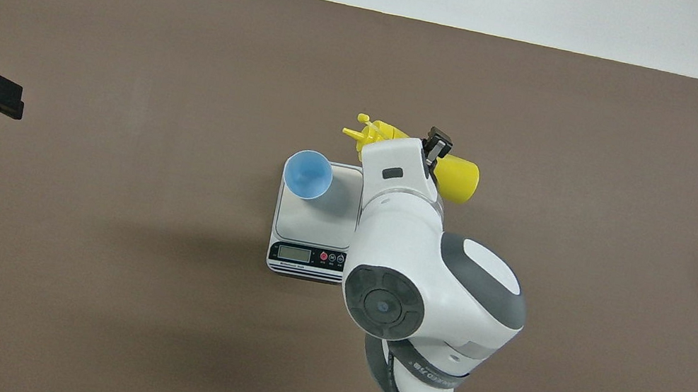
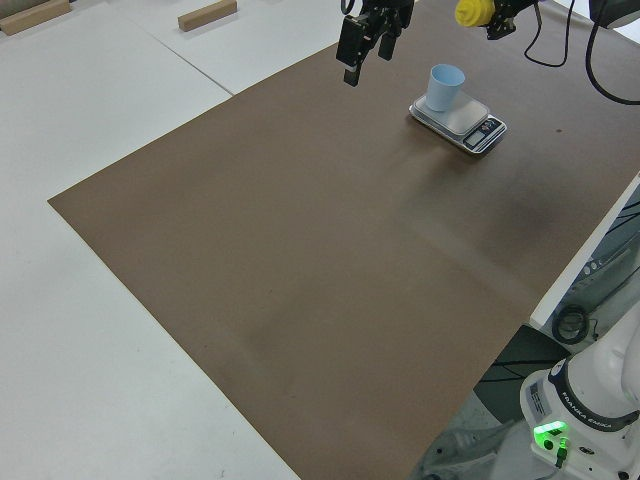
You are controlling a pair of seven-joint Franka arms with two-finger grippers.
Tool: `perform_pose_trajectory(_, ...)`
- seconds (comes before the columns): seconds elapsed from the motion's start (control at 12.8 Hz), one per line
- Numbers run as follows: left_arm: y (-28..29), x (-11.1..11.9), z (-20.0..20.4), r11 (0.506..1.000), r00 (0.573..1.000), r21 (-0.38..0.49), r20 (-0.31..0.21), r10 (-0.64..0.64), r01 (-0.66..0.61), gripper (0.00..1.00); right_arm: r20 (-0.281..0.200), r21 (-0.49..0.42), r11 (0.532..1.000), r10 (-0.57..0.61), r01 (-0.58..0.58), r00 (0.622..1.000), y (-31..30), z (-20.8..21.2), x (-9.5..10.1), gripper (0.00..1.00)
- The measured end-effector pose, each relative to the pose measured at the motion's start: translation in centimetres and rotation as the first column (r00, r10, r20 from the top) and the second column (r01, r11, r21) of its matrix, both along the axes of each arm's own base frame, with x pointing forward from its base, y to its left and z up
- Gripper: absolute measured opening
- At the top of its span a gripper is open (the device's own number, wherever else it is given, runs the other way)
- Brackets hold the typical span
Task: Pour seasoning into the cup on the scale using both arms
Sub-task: 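Turn the bottle upright and carry it back with the right gripper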
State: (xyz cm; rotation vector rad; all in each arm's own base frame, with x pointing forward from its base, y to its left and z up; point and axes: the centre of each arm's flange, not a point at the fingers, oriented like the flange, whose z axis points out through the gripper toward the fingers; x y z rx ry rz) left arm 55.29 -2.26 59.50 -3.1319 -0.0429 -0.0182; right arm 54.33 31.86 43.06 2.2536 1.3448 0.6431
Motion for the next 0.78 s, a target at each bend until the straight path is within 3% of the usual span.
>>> perform_pose_trajectory(0.39, 0.0, 0.0, 0.0, 1.000, 1.000, 0.000, 0.000, 0.000, 0.000, 1.00, -0.014, 0.210, 0.973, -0.090, 0.091, 0.996, -2.5, 1.5, 2.0, 0.41)
perform_pose_trajectory(0.78, 0.0, 0.0, 0.0, 1.000, 1.000, 0.000, 0.000, 0.000, 0.000, 1.00, -0.044, 0.294, 0.945, -0.138, 0.145, 0.989, -5.1, 2.3, 3.4, 0.41)
